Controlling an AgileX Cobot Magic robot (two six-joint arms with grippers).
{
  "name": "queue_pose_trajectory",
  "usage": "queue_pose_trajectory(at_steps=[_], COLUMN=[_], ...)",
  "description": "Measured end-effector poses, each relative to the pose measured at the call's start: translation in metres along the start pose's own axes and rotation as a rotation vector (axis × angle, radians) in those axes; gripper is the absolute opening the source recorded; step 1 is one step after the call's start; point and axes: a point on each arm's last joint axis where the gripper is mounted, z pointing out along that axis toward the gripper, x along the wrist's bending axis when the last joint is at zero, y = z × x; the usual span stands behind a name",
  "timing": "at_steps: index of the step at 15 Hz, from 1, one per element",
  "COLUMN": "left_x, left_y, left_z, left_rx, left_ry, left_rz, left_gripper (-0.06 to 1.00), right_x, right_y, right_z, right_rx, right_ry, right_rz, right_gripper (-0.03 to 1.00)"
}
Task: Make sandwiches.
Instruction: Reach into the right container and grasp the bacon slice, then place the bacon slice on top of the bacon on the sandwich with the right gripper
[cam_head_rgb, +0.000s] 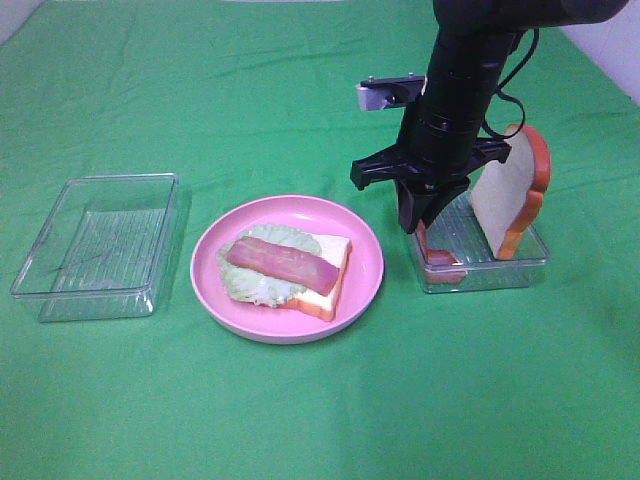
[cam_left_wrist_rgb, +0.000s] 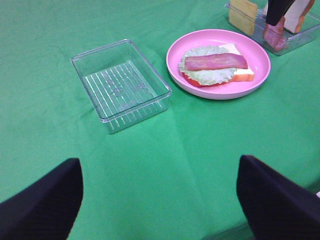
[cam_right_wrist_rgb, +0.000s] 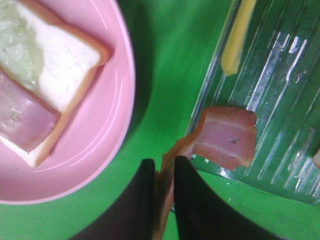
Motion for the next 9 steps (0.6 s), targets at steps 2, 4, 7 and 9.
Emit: queue_pose_trajectory(at_steps=[2, 4, 7, 9], left_x=[0.000, 0.000, 0.000, 0.000], left_y=[0.000, 0.000, 0.000, 0.000], left_z=[0.000, 0.000, 0.000, 0.000], left_rx=[0.000, 0.000, 0.000, 0.000], left_ry=[0.000, 0.000, 0.000, 0.000], left_rz=[0.000, 0.000, 0.000, 0.000], left_gripper=[0.79, 0.79, 0.79, 0.79], right_x=[0.000, 0.000, 0.003, 0.006], right_y=[0.000, -0.002, -0.009, -0.023], right_z=[0.000, -0.002, -0.033, -0.065], right_rx=[0.005, 0.010, -0.039, -0.057], right_ry=[0.000, 0.000, 0.003, 0.007], right_rz=[0.000, -0.001, -0.009, -0.018], right_gripper=[0.00, 0.00, 0.00, 0.00])
